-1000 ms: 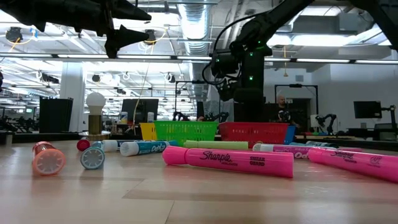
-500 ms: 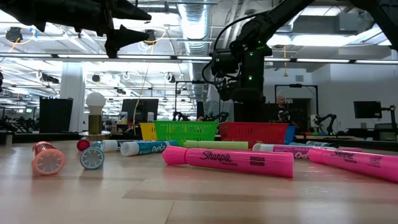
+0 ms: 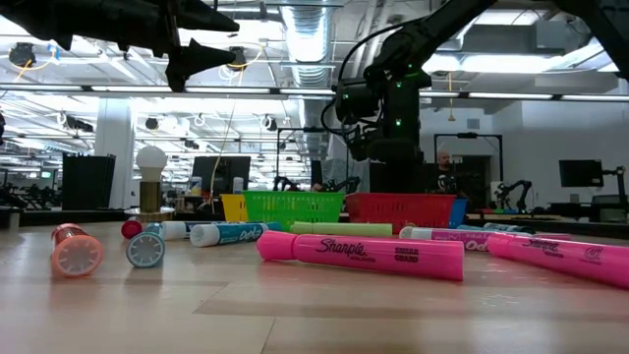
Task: Pick & Place Markers
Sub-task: Put the orange sharpie into the yellow bin
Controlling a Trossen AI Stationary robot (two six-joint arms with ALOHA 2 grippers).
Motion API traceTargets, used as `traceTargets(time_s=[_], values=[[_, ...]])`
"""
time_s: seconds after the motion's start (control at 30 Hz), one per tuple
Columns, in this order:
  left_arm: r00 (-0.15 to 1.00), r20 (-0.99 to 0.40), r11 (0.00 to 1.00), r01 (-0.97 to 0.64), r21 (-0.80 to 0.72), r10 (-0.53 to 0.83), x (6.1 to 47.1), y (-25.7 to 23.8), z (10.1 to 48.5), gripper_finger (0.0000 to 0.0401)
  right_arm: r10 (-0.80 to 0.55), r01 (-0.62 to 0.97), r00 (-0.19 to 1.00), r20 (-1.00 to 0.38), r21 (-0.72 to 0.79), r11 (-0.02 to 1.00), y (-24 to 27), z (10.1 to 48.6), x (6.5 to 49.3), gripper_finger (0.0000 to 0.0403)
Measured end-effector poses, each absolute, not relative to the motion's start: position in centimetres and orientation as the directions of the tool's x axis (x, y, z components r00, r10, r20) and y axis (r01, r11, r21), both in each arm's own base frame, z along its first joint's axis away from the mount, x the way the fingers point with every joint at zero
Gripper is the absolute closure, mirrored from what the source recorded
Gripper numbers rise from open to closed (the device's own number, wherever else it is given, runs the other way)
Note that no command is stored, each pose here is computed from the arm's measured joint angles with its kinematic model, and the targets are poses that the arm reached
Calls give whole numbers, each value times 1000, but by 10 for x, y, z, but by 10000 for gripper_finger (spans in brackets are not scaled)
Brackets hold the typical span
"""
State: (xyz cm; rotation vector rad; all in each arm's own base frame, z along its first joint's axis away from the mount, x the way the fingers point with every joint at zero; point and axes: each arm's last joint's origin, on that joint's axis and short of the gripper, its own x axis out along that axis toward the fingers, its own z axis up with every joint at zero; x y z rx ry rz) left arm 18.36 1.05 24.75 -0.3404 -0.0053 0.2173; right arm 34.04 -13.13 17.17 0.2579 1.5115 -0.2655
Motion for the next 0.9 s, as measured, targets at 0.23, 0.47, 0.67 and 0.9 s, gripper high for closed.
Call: traceTargets(time_s=[0.23,0.47,0.67,0.9], values=[[977,-31,920,-210,-332,212,184,10,248,165,-40,311,121,-992,0,950,-121,203,335,291],[977,-27,920,-209,-333,212,184,10,248,165,-92,322,298,-950,10,947,-99,265,316,291],[977,-17,920,-206,-335,212,184,11,249,165,-117,339,437,-892,43,940,-79,311,292,291],[977,-8,906,-199,-375,212,184,10,250,165,-105,282,554,-826,68,957,-51,346,268,291]])
